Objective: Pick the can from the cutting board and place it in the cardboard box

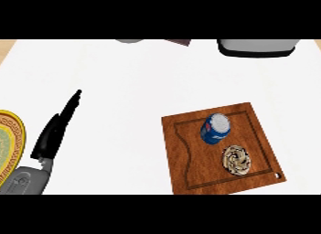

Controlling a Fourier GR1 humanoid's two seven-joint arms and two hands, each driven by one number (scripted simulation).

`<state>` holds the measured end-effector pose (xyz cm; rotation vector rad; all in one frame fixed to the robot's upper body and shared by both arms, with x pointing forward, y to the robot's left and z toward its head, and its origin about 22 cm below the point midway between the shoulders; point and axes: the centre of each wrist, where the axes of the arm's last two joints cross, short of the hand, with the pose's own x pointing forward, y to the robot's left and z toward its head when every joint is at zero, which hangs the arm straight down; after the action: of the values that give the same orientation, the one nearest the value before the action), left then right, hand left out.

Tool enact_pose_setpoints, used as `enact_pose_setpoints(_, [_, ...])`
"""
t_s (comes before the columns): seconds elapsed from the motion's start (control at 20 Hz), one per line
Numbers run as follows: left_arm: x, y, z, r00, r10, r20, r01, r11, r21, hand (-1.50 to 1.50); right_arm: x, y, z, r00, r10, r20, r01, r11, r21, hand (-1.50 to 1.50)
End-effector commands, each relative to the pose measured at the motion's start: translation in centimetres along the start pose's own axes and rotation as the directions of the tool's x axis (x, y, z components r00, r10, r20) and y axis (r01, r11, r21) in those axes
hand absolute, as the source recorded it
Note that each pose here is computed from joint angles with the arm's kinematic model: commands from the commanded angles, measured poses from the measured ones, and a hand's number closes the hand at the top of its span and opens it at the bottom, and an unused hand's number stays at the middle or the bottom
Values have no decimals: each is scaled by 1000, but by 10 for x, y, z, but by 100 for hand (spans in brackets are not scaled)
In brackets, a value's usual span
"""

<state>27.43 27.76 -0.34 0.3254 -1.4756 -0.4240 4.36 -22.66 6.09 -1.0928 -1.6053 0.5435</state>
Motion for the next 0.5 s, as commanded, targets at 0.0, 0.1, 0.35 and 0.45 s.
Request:
enact_pose_setpoints(0.0, [17, 13, -8, 1000, 16, 9, -16, 1000, -3, 0, 32, 2, -10, 997, 47, -56, -45, 998, 36, -150])
enact_pose_setpoints(0.1, [-4, -6, 2, 1000, 13, 5, -12, 1000, -26, 0, 41, 6, -27, 996, 44, -74, -40, 998, 57, -150])
enact_pose_setpoints(0.35, [-4, -16, 1, 1000, 0, 4, 0, 1000, -4, 0, 48, 41, -60, 996, 11, -84, 1, 991, 132, -150])
enact_pose_setpoints(0.45, [1, -1, 0, 1000, 12, -10, -12, 1000, 1, 0, 41, 41, -70, 997, 19, -79, -8, 990, 139, -150])
